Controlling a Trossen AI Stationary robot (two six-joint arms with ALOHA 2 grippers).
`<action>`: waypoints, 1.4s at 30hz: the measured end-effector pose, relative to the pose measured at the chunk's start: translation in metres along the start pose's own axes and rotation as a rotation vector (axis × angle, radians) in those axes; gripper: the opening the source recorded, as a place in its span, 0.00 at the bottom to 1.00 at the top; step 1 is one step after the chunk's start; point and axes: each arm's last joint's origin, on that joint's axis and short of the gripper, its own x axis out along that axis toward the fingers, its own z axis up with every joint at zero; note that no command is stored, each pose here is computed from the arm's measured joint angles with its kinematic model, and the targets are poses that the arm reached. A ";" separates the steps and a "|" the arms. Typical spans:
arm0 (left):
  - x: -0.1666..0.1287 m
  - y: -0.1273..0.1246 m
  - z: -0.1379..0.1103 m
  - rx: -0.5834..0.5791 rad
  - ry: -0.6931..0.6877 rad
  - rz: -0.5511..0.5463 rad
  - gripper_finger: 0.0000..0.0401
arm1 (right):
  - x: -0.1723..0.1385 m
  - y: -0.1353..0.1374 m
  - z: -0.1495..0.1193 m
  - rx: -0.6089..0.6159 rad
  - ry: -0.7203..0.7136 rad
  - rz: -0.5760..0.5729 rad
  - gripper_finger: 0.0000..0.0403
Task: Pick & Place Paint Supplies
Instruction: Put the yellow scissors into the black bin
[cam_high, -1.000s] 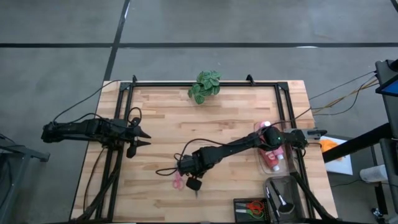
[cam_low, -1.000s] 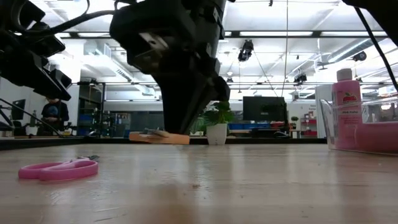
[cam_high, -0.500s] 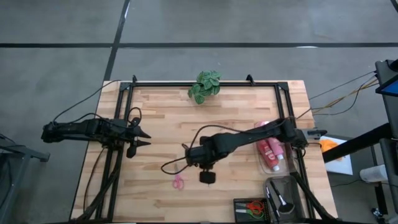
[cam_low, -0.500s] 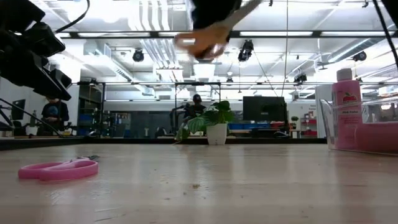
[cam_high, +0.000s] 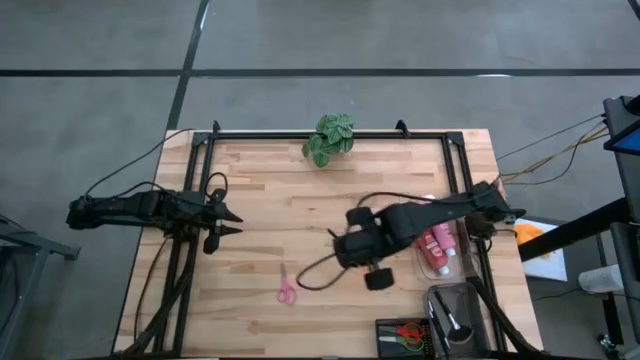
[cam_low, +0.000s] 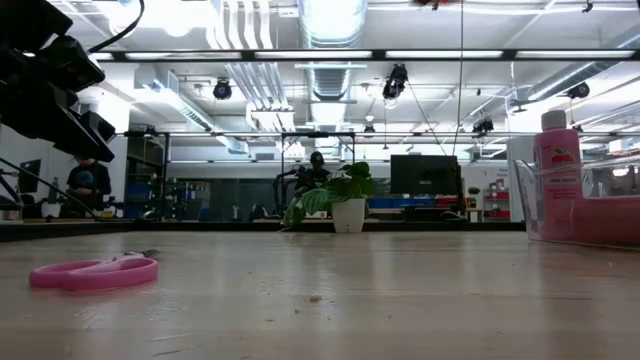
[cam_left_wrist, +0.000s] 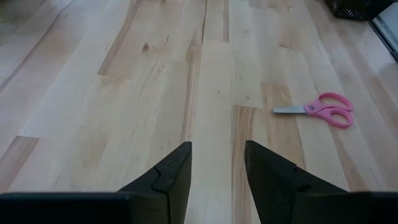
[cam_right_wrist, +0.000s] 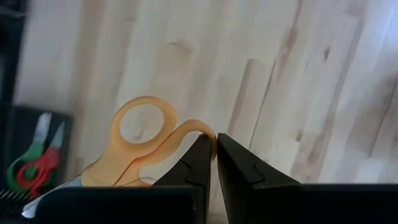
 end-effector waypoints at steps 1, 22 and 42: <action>0.000 0.000 0.000 0.000 0.000 0.000 0.37 | -0.006 0.005 -0.004 -0.014 -0.005 0.004 0.04; 0.000 0.000 0.000 0.000 0.000 0.000 0.37 | 0.007 0.128 -0.058 -0.317 0.013 0.041 0.04; 0.000 0.000 0.000 0.000 0.000 0.001 0.37 | 0.089 0.161 -0.070 -0.346 -0.126 0.176 0.04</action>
